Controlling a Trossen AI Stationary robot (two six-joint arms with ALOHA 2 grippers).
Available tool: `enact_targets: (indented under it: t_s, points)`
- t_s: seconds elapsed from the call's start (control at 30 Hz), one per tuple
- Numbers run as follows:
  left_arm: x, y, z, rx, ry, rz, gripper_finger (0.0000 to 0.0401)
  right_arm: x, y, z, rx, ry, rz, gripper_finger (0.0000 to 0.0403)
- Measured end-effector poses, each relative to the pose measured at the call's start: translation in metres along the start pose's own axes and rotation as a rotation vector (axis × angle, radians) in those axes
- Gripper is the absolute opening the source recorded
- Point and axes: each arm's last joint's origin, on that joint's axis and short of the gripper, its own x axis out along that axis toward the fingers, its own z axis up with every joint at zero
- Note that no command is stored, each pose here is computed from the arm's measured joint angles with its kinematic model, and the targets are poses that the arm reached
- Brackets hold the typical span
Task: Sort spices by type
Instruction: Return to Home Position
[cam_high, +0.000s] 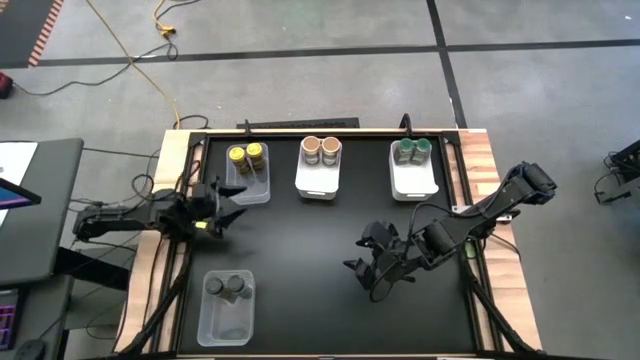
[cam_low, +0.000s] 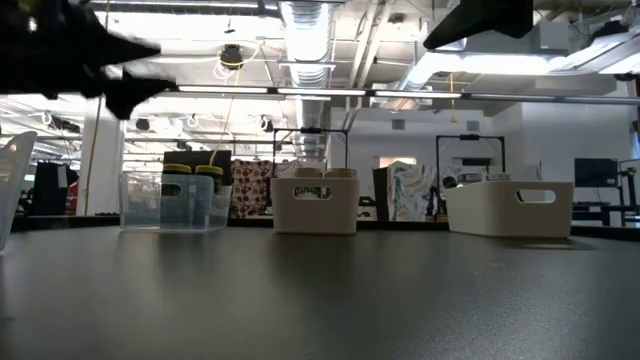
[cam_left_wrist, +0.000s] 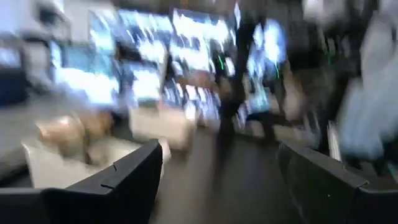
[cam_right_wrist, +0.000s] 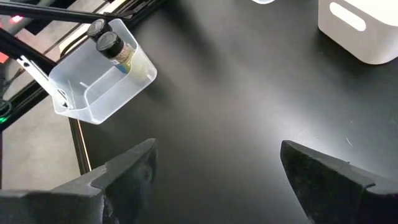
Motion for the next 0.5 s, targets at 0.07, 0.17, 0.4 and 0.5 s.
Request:
enact_targets:
  t_s: [0.07, 0.17, 0.4, 0.5]
  points:
    - [0.001, -0.001, -0.004, 0.014, 0.046, -0.046, 0.0304, 0.0, 0.0, 0.0, -0.002, 0.001, -0.002, 0.0364]
    - [0.0, -0.002, -0.003, 0.025, 0.036, -0.091, 0.0304, 0.001, -0.001, 0.001, 0.002, -0.001, -0.006, 0.0364]
    - [0.0, -0.001, -0.012, 0.119, 0.128, -0.091, 0.0304, 0.001, -0.001, 0.001, -0.016, 0.002, -0.009, 0.0364]
    - [0.0, -0.002, -0.012, 0.11, 0.151, -0.113, 0.0304, 0.001, -0.001, 0.001, -0.076, 0.002, -0.008, 0.0364]
